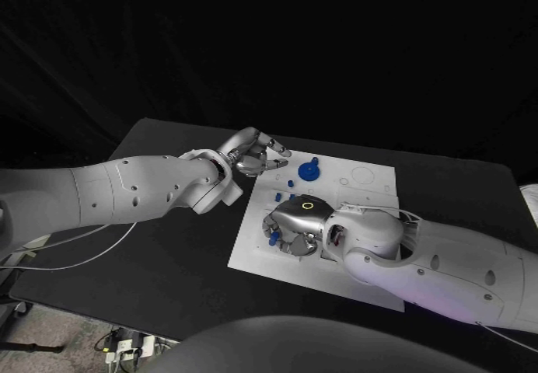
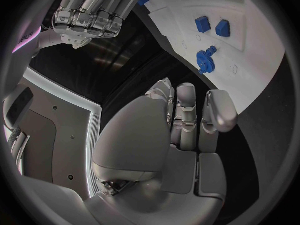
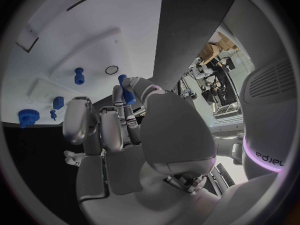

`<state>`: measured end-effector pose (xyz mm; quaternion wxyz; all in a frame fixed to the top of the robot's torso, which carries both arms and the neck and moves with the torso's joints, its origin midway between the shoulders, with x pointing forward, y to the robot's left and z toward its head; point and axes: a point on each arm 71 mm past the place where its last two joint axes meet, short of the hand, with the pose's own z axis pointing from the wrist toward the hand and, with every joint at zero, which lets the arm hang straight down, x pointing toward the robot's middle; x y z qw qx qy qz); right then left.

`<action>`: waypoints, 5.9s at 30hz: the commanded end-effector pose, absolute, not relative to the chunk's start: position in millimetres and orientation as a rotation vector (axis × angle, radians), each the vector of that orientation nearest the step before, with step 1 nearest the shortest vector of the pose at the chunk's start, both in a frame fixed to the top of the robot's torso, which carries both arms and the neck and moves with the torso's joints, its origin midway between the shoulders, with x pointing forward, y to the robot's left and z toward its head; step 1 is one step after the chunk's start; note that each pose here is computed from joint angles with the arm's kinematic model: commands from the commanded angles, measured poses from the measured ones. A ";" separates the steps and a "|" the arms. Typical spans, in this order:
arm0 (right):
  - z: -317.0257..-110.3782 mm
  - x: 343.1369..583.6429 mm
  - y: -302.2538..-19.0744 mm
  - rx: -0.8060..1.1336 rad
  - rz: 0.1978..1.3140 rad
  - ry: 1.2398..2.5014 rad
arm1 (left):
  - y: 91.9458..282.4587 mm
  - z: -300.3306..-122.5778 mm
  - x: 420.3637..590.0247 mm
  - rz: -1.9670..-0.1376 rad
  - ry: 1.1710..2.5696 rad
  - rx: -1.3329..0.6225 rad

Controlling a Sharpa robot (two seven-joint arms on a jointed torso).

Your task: Assemble the parts on the task board

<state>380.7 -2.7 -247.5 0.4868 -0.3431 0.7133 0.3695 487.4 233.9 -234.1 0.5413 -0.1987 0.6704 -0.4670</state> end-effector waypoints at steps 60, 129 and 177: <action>-259.1 380.5 -12.4 -0.896 0.789 1.695 | 231.3 -235.7 488.7 -1.117 1.617 -0.471; -235.4 437.7 -201.0 -0.207 0.149 2.508 | 237.8 -232.1 478.1 -1.171 1.491 -0.466; -245.2 461.7 -166.3 -0.056 0.222 2.651 | 231.6 -237.7 481.8 -1.153 1.556 -0.494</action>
